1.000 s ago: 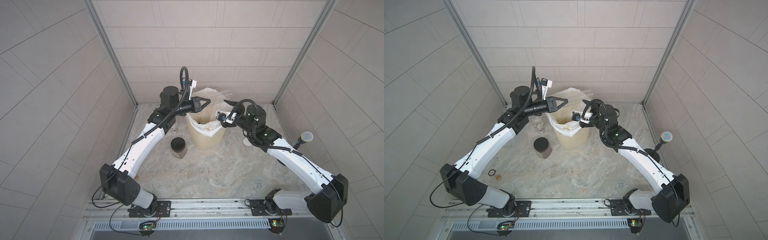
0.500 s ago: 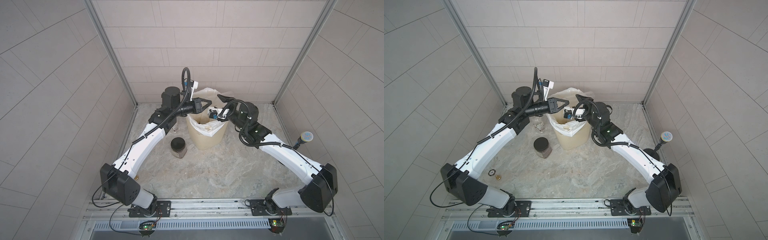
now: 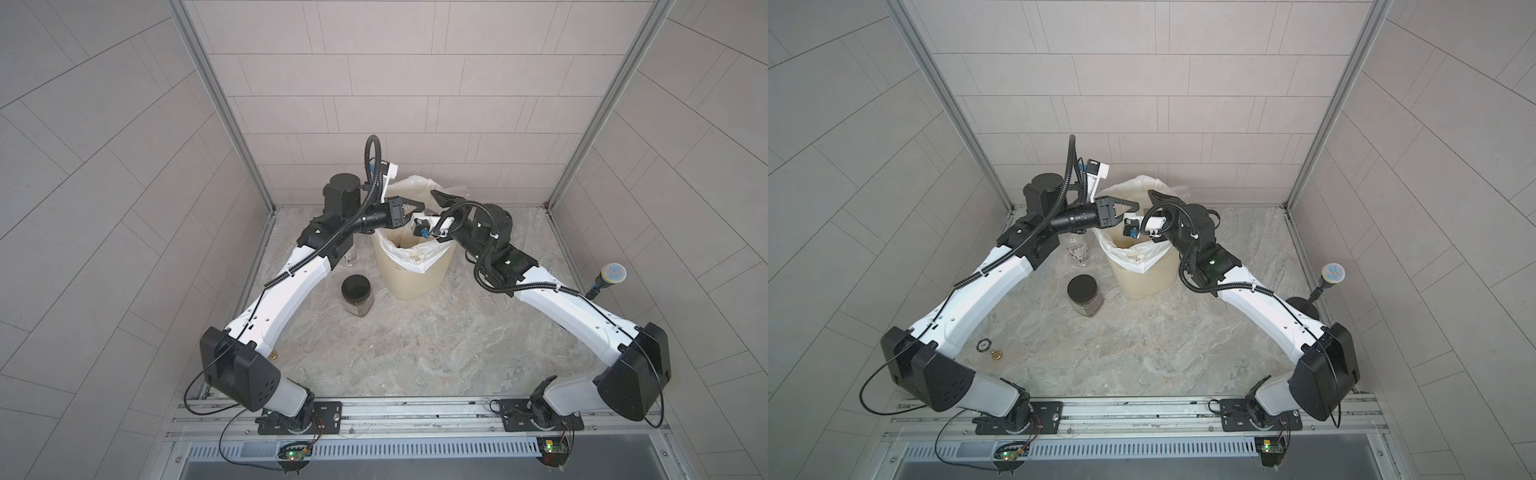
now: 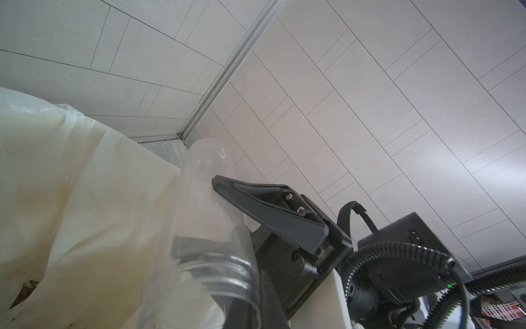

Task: Empty the moldy dried flower tea in the jars
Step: Place the jar at the center of the board.

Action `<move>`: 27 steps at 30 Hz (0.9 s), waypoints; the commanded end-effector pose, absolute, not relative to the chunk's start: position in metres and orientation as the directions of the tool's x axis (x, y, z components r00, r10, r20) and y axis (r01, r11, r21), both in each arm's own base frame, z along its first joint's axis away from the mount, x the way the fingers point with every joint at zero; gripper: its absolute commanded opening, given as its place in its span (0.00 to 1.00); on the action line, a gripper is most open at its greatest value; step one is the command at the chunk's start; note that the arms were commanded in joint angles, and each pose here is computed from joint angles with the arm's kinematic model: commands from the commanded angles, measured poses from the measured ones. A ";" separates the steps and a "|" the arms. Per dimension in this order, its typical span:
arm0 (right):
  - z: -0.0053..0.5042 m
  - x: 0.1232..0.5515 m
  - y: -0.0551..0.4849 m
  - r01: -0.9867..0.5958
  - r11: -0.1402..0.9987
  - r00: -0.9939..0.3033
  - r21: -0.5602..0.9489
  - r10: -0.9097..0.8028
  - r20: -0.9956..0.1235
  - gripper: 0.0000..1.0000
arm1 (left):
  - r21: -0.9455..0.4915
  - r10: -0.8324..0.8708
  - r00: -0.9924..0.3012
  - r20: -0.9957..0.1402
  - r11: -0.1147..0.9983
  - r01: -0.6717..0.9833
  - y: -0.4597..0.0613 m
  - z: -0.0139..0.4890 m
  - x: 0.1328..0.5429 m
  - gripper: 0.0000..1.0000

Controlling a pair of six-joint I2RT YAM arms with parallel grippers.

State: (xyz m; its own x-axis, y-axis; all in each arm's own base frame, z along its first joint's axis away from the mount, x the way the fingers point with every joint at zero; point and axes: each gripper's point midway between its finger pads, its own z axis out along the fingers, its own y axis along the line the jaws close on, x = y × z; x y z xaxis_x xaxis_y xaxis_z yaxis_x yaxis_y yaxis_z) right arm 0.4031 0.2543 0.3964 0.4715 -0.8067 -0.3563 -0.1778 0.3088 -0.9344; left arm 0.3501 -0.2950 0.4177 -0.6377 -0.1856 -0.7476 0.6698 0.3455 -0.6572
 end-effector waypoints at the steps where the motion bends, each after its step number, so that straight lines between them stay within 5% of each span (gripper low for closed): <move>1: 0.414 0.399 0.254 -0.144 0.355 0.483 -0.924 -0.789 -0.378 0.53 | -0.616 -0.214 -0.578 -0.787 0.317 0.721 -0.292 0.444 0.343 0.26; 5: 0.413 0.397 0.254 -0.161 0.361 0.484 -0.919 -0.783 -0.392 0.52 | -0.610 -0.263 -0.551 -0.792 0.327 0.722 -0.284 0.457 0.345 0.53; 9: 0.415 0.394 0.252 -0.177 0.389 0.481 -0.904 -0.767 -0.424 0.51 | -0.574 -0.316 -0.483 -0.817 0.368 0.731 -0.267 0.479 0.342 0.66; 19: 0.460 0.389 0.235 -0.278 0.625 0.462 -0.729 -0.579 -0.672 0.51 | -0.540 -0.347 -0.415 -0.841 0.496 0.680 -0.225 0.480 0.346 0.68; 27: 0.519 0.393 0.187 -0.371 0.854 0.421 -0.365 -0.195 -0.886 0.51 | -0.558 -0.367 -0.420 -0.830 0.525 0.643 -0.207 0.464 0.352 0.68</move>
State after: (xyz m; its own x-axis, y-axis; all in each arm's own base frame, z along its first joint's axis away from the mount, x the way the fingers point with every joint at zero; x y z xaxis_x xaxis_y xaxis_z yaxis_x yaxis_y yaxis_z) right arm 0.4090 0.2022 0.4738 0.3911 -0.4415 -0.8075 -0.3144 0.7606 -0.5681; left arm 0.3548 -0.2130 0.4603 -0.4498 -0.3591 -0.8178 0.6326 0.5183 -0.5755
